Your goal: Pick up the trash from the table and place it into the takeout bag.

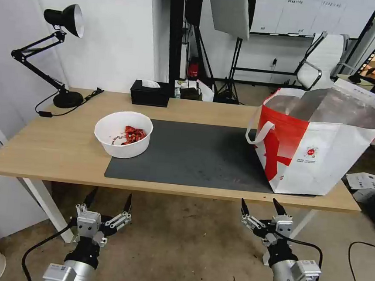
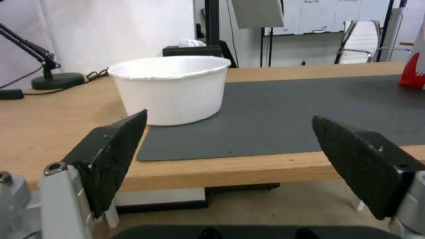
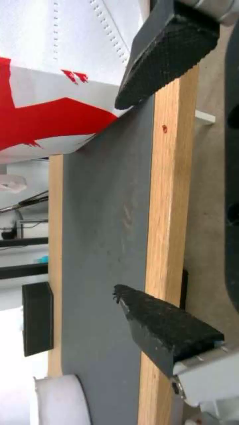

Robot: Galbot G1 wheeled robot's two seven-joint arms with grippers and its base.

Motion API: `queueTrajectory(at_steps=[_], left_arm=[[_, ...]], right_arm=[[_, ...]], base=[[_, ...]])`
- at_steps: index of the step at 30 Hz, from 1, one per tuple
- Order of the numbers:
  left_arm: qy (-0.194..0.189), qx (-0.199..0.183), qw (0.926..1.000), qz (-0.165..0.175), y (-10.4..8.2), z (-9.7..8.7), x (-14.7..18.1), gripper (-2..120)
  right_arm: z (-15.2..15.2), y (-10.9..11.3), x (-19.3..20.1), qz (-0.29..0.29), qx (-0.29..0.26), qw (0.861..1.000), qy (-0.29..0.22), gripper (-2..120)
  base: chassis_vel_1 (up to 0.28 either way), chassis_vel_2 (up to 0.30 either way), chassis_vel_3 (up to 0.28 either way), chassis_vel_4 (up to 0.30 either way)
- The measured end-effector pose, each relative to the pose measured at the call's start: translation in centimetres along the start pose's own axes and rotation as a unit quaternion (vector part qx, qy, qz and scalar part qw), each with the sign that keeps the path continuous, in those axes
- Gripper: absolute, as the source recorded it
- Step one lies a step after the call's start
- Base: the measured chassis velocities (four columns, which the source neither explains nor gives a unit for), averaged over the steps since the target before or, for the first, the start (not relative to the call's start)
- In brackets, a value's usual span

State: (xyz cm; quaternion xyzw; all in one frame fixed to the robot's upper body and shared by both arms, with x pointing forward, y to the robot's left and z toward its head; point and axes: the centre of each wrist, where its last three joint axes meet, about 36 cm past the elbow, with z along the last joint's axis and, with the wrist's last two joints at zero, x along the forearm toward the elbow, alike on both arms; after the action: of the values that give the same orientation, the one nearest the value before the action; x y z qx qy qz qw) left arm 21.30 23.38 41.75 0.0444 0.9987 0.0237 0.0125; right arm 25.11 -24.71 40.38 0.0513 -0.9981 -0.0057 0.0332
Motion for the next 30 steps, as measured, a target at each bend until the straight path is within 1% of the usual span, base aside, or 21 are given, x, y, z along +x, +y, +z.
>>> queueTrajectory(at_steps=[8,9,10,11,13,14,15,17,18,19,20,21,22,23,24,25,27,28,29,30], left_arm=[[0.006,0.002,1.0,0.003,0.5,0.0,-0.5,100],[0.008,0.005,1.0,-0.002,1.0,-0.3,-1.0,100],[0.005,0.01,0.9998,-0.017,1.6,-1.2,-1.8,100],[0.005,0.01,0.9998,-0.017,1.6,-1.2,-1.8,100],[0.008,0.029,0.9983,-0.049,2.9,-3.3,-3.2,100],[0.009,0.038,0.9978,-0.054,3.6,-4.2,-4.0,100],[0.009,0.038,0.9978,-0.054,3.6,-4.2,-4.0,100],[0.011,0.063,0.9965,-0.052,5.3,-6.6,-6.4,100],[0.017,0.078,0.9958,-0.045,6.5,-7.9,-7.7,100],[0.017,0.078,0.9958,-0.045,6.5,-7.9,-7.7,100],[0.026,0.087,0.9951,-0.039,7.9,-9.1,-8.8,100],[0.034,0.092,0.9946,-0.035,9.0,-9.8,-9.9,100],[0.05,0.095,0.9939,-0.026,10.3,-10.5,-11.4,100],[0.061,0.097,0.9931,-0.024,11.2,-10.9,-12.5,100],[0.061,0.097,0.9931,-0.024,11.2,-10.9,-12.5,100],[0.067,0.099,0.9926,-0.021,11.6,-11.1,-13.1,100],[0.103,0.112,0.9882,-0.019,14.0,-12.3,-16.8,100],[0.122,0.116,0.9855,-0.021,15.4,-13.2,-18.9,100],[0.122,0.116,0.9855,-0.021,15.4,-13.2,-18.9,100],[0.138,0.119,0.9831,-0.02,16.6,-14.1,-20.7,100]], right_arm=[[0.0,0.0,-0.1,0.0,0.0,1.0,-0.001,100],[-0.1,0.0,-0.1,0.0,0.0,1.0,-0.001,100],[-0.1,0.0,-0.1,0.0,0.0,1.0,-0.001,100],[-0.1,0.0,-0.1,0.0,0.0,1.0,-0.001,100],[-0.1,0.0,-0.1,0.0,0.0,1.0,-0.001,100],[-0.1,0.0,-0.1,-0.001,0.0,1.0,-0.001,100],[-0.1,0.0,-0.1,-0.001,0.0,1.0,-0.001,100],[-0.1,0.0,-0.1,-0.001,0.0,1.0,-0.001,100],[-0.1,0.0,-0.1,-0.001,0.0,1.0,-0.001,100],[-0.1,0.0,-0.1,-0.001,0.0,1.0,-0.001,100],[-0.1,0.0,-0.1,-0.001,0.0,1.0,-0.001,100],[-0.1,0.0,-0.1,0.0,0.0,1.0,-0.001,100],[-0.1,-0.1,-0.1,0.0,0.0,1.0,-0.001,100],[-0.1,-0.1,-0.1,-0.001,0.0,1.0,-0.001,100],[-0.1,-0.1,-0.1,-0.001,0.0,1.0,-0.001,100],[-0.1,-0.1,-0.1,0.0,0.0,1.0,-0.001,100],[-0.1,-0.1,-0.1,-0.001,0.0,1.0,-0.001,100],[-0.1,-0.1,-0.2,-0.001,0.0,1.0,-0.001,100],[-0.1,-0.1,-0.2,-0.001,0.0,1.0,-0.001,100],[-0.1,-0.1,-0.2,-0.001,0.0,1.0,-0.002,100]], base=[[0.0,0.0,0.0,0.0],[0.0,0.0,0.0,0.0],[0.0,0.0,0.0,0.0],[0.0,0.0,0.0,0.0],[0.0,0.0,0.0,0.0],[0.0,0.0,0.0,0.0],[0.0,0.0,0.0,0.0],[0.0,0.0,0.0,0.0],[0.0,0.0,0.0,0.0],[0.0,0.0,0.0,0.0],[0.0,0.0,0.0,0.0],[0.0,0.0,0.0,0.0],[0.0,0.0,0.0,0.0],[0.0,0.0,0.0,0.0],[0.0,0.0,0.0,0.0],[0.0,0.0,0.0,0.0],[0.0,0.0,0.0,0.0],[0.0,0.0,0.0,0.0],[0.0,0.0,0.0,0.0],[0.0,0.0,0.0,0.0]])
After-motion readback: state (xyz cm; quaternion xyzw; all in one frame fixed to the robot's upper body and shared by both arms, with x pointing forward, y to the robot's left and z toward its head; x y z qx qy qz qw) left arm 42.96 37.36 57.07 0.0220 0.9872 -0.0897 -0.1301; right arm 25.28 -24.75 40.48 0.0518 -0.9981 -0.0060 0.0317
